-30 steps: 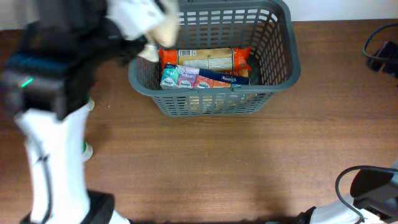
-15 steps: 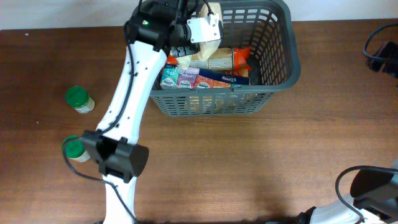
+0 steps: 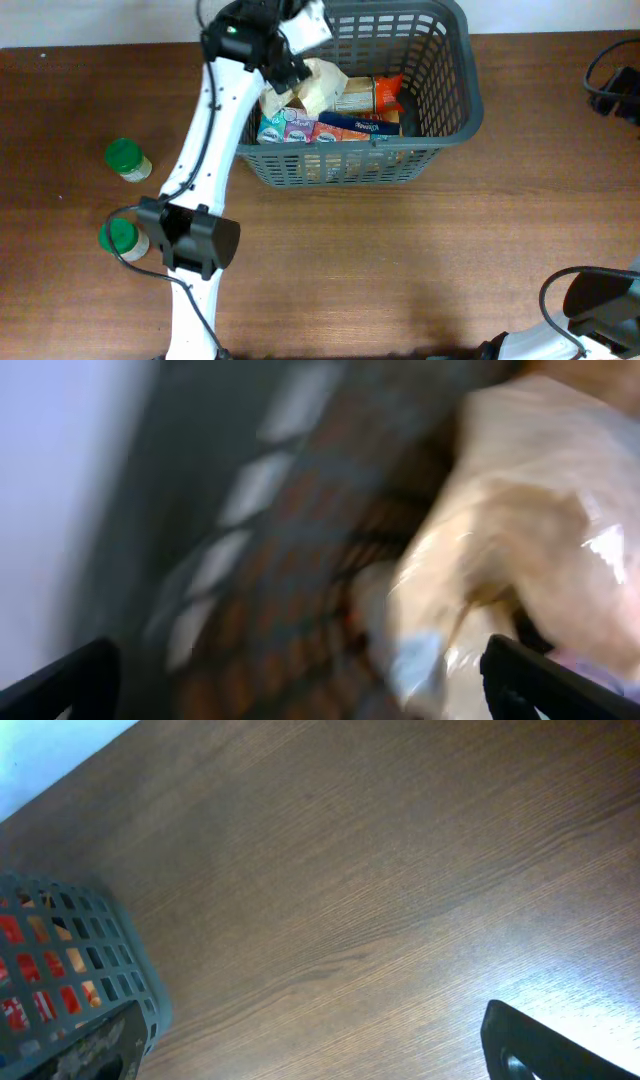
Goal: Pack container
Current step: 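Drop the paper bag into the basket and withdraw the left arm, then grasp the nearer green-lidded jar with the left gripper and lift it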
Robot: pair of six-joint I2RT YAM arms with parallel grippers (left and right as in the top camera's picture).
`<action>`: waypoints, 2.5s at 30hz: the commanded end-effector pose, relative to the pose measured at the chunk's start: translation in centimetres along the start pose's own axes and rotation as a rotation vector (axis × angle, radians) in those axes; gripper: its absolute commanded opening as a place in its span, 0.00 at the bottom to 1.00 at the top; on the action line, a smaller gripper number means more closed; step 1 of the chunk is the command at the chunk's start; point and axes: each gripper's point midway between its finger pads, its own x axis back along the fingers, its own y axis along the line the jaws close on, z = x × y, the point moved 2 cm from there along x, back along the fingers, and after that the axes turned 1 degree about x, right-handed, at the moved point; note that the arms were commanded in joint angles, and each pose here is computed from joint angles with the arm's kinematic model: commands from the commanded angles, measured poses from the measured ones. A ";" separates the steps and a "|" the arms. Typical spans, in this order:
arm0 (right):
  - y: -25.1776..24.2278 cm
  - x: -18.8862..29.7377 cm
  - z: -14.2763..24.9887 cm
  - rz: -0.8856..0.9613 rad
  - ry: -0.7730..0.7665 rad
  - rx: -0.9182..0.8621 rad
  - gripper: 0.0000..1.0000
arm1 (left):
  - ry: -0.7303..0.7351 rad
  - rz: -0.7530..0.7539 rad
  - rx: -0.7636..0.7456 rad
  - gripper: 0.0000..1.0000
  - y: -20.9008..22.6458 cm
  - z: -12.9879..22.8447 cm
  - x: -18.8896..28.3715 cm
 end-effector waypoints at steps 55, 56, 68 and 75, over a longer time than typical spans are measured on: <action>-0.3 0.3 -0.1 0.014 -0.010 -0.007 0.99 | 0.741 0.356 1.208 0.95 -1.5 40.2 -11.1; -0.3 0.3 -0.1 0.014 -0.010 -0.007 0.99 | 0.741 0.356 1.208 0.94 -1.5 40.2 -11.2; -0.3 0.3 -0.1 0.014 -0.010 -0.007 0.99 | 0.763 0.378 1.205 0.63 -2.0 40.0 -10.8; -0.3 0.3 -0.1 0.014 -0.010 -0.007 0.98 | 0.743 0.406 1.220 0.71 -2.0 39.4 -10.5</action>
